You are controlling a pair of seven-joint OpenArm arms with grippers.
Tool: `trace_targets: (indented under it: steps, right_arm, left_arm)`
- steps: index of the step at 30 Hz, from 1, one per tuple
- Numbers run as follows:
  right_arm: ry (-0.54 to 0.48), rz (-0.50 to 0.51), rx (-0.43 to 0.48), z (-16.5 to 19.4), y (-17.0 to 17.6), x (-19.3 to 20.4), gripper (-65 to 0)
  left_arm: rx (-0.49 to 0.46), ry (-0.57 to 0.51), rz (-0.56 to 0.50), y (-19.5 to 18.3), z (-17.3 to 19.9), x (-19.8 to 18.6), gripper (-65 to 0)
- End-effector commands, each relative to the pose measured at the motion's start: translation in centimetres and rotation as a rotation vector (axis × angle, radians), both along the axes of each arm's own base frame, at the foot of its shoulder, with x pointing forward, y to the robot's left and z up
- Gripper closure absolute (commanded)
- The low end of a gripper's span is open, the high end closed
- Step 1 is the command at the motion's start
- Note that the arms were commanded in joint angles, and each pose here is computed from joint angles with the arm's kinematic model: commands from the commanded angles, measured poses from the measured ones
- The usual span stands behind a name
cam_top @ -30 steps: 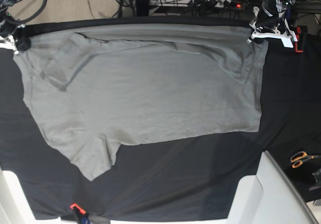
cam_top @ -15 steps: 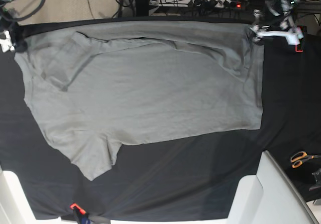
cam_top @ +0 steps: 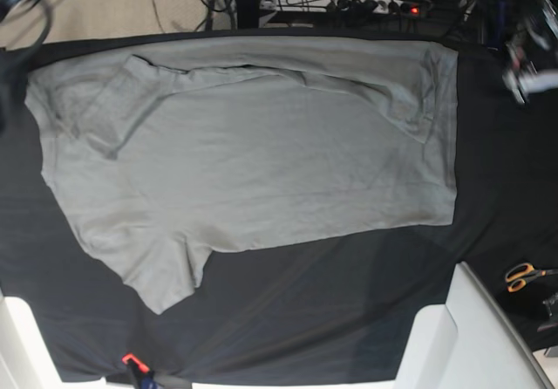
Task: Fold the T-shirt properly
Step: 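Open both grippers and move them to the shirt's sides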
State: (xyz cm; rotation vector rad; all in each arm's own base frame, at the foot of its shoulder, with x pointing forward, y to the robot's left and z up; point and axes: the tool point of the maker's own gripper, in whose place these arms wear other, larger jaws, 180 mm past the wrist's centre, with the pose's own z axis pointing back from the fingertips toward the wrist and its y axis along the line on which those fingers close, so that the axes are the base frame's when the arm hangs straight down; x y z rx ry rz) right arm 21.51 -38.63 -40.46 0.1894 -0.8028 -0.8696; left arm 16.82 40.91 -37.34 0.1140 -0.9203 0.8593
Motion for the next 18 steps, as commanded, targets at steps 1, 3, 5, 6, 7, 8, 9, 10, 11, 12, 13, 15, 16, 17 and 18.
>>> trace_targets:
  steps: [1, 3, 5, 6, 7, 8, 9, 10, 11, 12, 13, 15, 16, 17, 18]
  right_arm:
    - [-0.060, 0.032, -0.058, 1.9, -1.2, 2.1, -42.2]
    - [-0.109, 0.130, -0.111, 2.6, -0.8, 5.7, -42.2]
    - [-0.150, 0.216, -0.149, 2.8, -0.2, 8.8, -42.0]
    - [-0.164, 0.253, -0.166, 2.6, 0.1, 10.2, -42.0]
    - [-0.174, 0.279, -0.175, 2.3, 0.4, 11.6, -42.0]
    - [-0.178, 0.301, -0.183, 1.8, 0.7, 12.7, -42.0]
    - [-0.174, 0.318, -0.184, 1.1, 1.1, 13.4, -42.0]
    - [-0.176, 0.331, -0.191, 0.6, 1.4, 14.2, -42.0]
    - [-0.182, 0.337, -0.197, 0.2, 1.6, 15.0, -42.0]
    - [-0.179, 0.341, -0.198, -0.4, 1.7, 15.4, -42.0]
    - [-0.177, 0.339, -0.200, -0.9, 1.8, 15.7, -42.0]
    - [-0.177, 0.334, -0.202, -1.9, 2.1, 16.6, -42.3]
    - [-0.178, 0.330, -0.206, -2.2, 2.2, 17.0, -42.5]
    - [-0.182, 0.330, -0.213, -2.3, 2.4, 17.7, -42.5]
    - [-0.178, 0.330, -0.222, -2.7, 2.5, 18.1, -42.5]
  left_arm:
    - [0.049, -0.047, -0.037, 0.6, 2.1, 2.0, -48.9]
    - [0.077, -0.080, -0.110, 0.3, 3.8, 5.4, -48.9]
    - [0.081, -0.057, -0.201, -0.7, 4.3, 8.0, -48.9]
    - [0.076, -0.031, -0.257, -1.3, 4.5, 9.4, -48.9]
    - [0.069, -0.009, -0.306, -2.0, 4.5, 10.9, -48.9]
    - [0.063, 0.014, -0.341, -2.4, 4.4, 11.9, -48.4]
    - [0.059, 0.030, -0.358, -2.6, 4.2, 12.6, -48.1]
    - [0.056, 0.036, -0.366, -2.6, 4.0, 13.3, -48.1]
    - [0.050, 0.044, -0.365, -2.4, 3.7, 13.7, -48.1]
    - [0.048, 0.052, -0.362, -2.2, 3.4, 14.0, -48.1]
    - [0.047, 0.053, -0.357, -1.9, 3.5, 14.3, -47.9]
    - [0.029, 0.074, -0.347, -1.6, 2.5, 14.6, -47.9]
    - [0.022, 0.086, -0.344, -1.4, 2.1, 14.6, -47.9]
    - [0.021, 0.107, -0.342, -1.1, 1.6, 14.5, -47.9]
    - [0.023, 0.126, -0.357, -1.3, 1.2, 14.5, -47.9]
